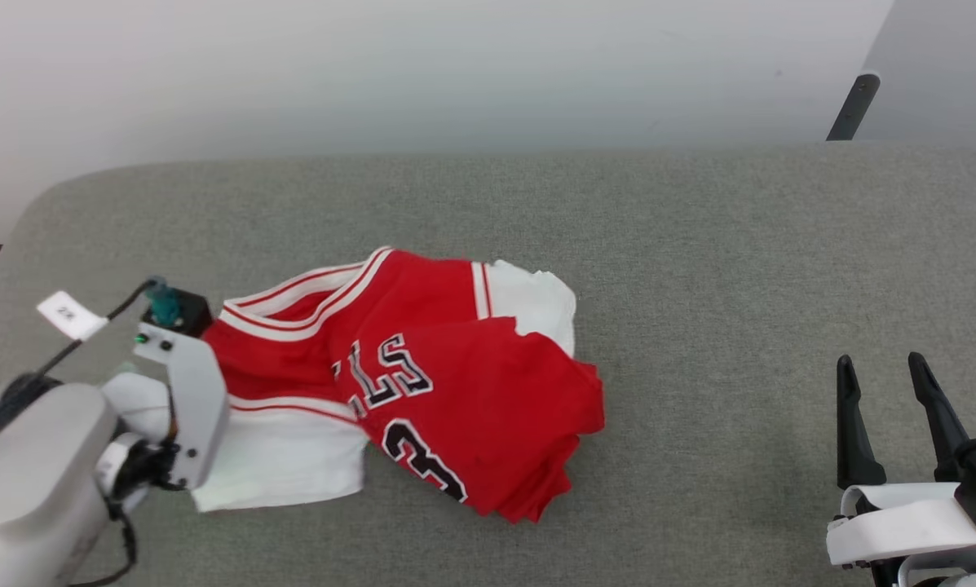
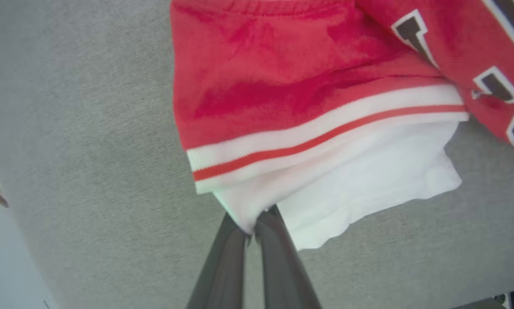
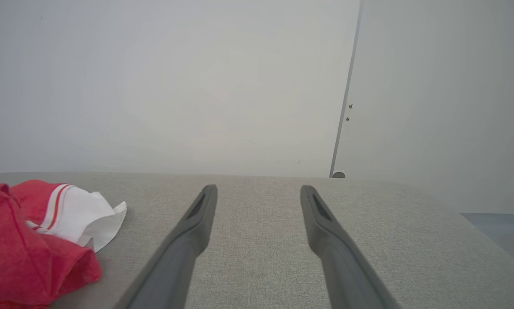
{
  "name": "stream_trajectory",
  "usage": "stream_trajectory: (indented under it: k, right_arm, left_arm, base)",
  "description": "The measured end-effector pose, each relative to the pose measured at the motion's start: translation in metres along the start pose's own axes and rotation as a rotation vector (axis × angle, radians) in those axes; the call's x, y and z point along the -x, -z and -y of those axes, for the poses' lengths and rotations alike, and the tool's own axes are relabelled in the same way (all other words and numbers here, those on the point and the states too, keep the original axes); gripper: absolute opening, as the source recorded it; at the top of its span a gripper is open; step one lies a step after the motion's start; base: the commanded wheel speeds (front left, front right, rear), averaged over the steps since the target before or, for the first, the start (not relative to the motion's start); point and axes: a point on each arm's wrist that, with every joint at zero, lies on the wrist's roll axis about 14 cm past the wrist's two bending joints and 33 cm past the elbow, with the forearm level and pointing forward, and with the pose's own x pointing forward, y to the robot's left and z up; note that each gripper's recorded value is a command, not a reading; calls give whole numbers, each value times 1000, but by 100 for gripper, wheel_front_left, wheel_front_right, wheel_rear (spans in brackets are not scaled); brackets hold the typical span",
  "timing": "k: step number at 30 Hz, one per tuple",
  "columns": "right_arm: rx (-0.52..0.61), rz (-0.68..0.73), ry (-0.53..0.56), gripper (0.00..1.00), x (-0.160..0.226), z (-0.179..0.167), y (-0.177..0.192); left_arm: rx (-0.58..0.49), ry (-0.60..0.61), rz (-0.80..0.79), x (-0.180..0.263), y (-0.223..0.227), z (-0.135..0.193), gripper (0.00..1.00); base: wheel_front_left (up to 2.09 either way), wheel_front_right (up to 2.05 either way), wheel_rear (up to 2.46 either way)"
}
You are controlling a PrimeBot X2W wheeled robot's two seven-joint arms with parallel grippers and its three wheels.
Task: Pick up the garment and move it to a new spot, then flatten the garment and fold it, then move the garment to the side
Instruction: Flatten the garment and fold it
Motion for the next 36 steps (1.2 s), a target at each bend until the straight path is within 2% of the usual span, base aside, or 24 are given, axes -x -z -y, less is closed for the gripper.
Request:
stream_trajectory:
  k: [8,11,12,13,14,15,16,24,29,36]
  right_arm:
    - [-1,3,-12,100,2,-4,-2]
    - [1,0,-10,100,3,-3,-1]
    - [3,-1,-9,100,3,-3,-1]
    - [3,-2,-9,100,4,-3,0]
    - [3,-3,-8,100,4,-3,0]
    - [4,-3,-8,100,4,-2,0]
    - [4,-4,-8,100,4,-2,0]
    - [3,-13,-34,100,6,-11,3]
    - [-1,-12,-97,100,4,-28,2]
    - [-11,-7,-170,100,0,-52,0]
  left_arm:
    - [-86,-137,3,7,5,-39,0]
    - [-76,-158,7,4,8,-46,0]
    - [-66,-158,14,2,7,-46,7]
    - [-49,-153,20,0,7,-46,20]
    - [-39,-149,27,-2,7,-45,47]
    - [-28,-148,37,-3,7,-45,97]
    - [-11,-141,51,-4,5,-44,100]
    - [49,-107,170,7,-7,-38,100]
    - [119,-77,356,33,-29,-31,100]
    - [161,-94,586,73,-38,-33,100]
  base:
    - [0,0,0]
    - [0,0,0]
    - [0,0,0]
    - [0,0,0]
    - [0,0,0]
    - [0,0,0]
    - [0,0,0]
    - [0,0,0]
    - [0,0,0]
    - [0,0,0]
